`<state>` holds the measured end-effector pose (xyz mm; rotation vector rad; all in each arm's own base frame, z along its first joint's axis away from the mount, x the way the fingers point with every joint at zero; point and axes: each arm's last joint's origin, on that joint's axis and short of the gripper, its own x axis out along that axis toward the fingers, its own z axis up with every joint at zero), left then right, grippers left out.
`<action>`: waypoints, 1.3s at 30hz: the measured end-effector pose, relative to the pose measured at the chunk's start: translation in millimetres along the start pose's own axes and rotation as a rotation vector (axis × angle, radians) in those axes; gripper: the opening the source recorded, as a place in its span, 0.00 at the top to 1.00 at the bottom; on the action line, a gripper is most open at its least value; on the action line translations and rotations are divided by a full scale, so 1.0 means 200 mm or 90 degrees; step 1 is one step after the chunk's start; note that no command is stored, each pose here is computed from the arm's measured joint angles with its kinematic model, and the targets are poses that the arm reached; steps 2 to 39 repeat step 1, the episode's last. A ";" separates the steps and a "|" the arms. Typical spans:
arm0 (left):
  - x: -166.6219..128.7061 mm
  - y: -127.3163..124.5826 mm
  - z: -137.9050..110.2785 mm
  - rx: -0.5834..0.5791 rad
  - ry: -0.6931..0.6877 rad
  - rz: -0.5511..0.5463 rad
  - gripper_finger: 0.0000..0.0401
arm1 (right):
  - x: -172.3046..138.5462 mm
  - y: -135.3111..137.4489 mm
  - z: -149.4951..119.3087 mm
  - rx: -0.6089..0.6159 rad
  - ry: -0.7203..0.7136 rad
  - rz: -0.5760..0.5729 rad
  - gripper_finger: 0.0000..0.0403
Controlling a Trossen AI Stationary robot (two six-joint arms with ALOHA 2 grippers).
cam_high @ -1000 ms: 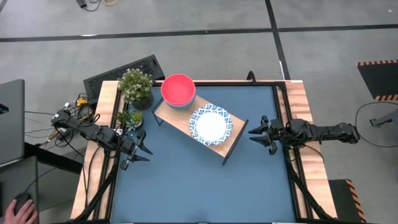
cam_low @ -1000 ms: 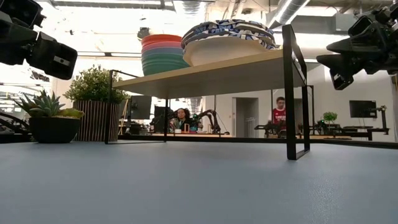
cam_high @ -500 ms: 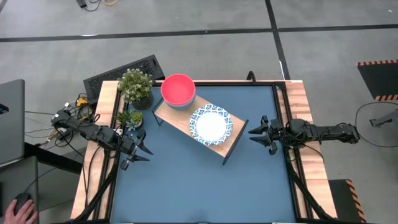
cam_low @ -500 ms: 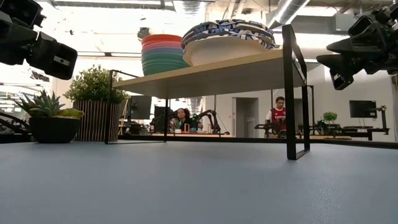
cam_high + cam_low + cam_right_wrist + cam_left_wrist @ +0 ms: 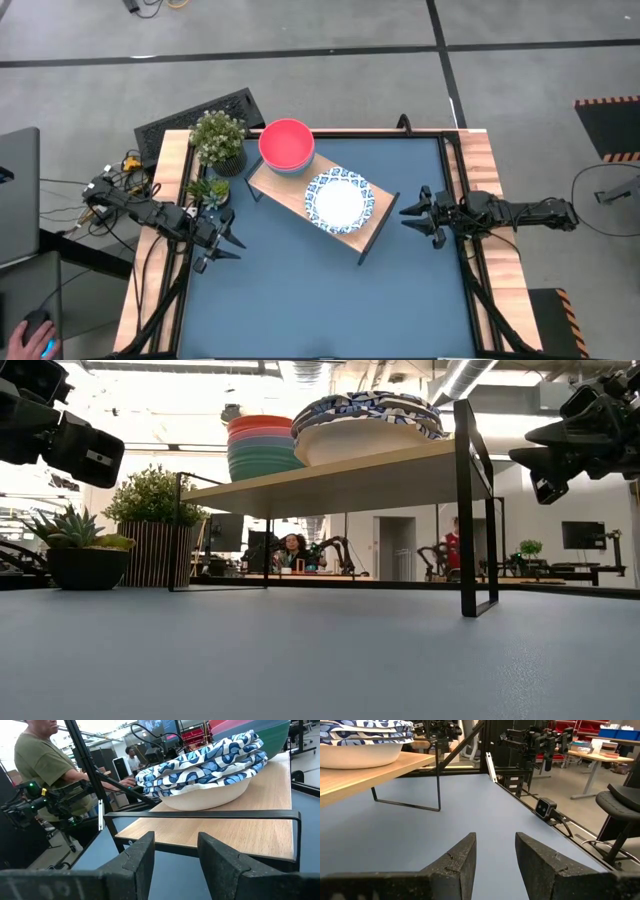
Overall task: Place and stack bowls onto a shelf
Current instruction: Return to Home Position
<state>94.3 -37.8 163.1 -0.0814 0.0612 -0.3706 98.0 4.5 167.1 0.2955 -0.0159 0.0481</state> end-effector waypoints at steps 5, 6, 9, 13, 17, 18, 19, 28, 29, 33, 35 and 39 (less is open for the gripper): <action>0.00 0.00 0.00 0.000 0.000 0.000 0.70 | 0.00 0.00 0.00 0.000 0.000 0.000 0.56; 0.00 0.00 0.00 0.000 0.000 0.000 0.70 | 0.00 0.00 0.00 0.000 0.000 0.000 0.56; 0.00 0.00 0.00 0.000 0.000 0.000 0.70 | 0.00 0.00 0.00 0.000 0.000 0.000 0.56; 0.00 0.00 0.00 0.000 0.000 0.000 0.70 | 0.00 0.00 0.00 0.000 0.000 0.000 0.56; 0.00 0.00 0.00 0.000 0.000 0.000 0.70 | 0.00 0.00 0.00 0.000 0.000 0.000 0.56; 0.00 0.00 0.00 0.000 0.000 0.000 0.70 | 0.00 0.00 0.00 0.000 0.000 0.000 0.56; 0.00 0.00 0.00 0.000 0.000 0.000 0.70 | 0.00 0.00 0.00 0.000 0.000 0.000 0.56; 0.00 0.00 0.00 0.000 0.000 0.000 0.70 | 0.00 0.00 0.00 0.000 0.000 0.000 0.56; 0.00 0.00 0.00 0.000 0.000 0.000 0.70 | 0.00 0.00 0.00 0.000 0.000 0.000 0.56; 0.00 0.00 0.00 0.000 0.000 0.000 0.70 | 0.00 0.00 0.00 0.000 0.000 0.000 0.56; 0.00 0.00 0.00 0.000 0.000 0.000 0.70 | 0.00 0.00 0.00 0.000 0.000 0.000 0.56; 0.00 0.00 0.00 0.000 0.000 0.000 0.70 | 0.00 0.00 0.00 0.000 0.000 0.000 0.56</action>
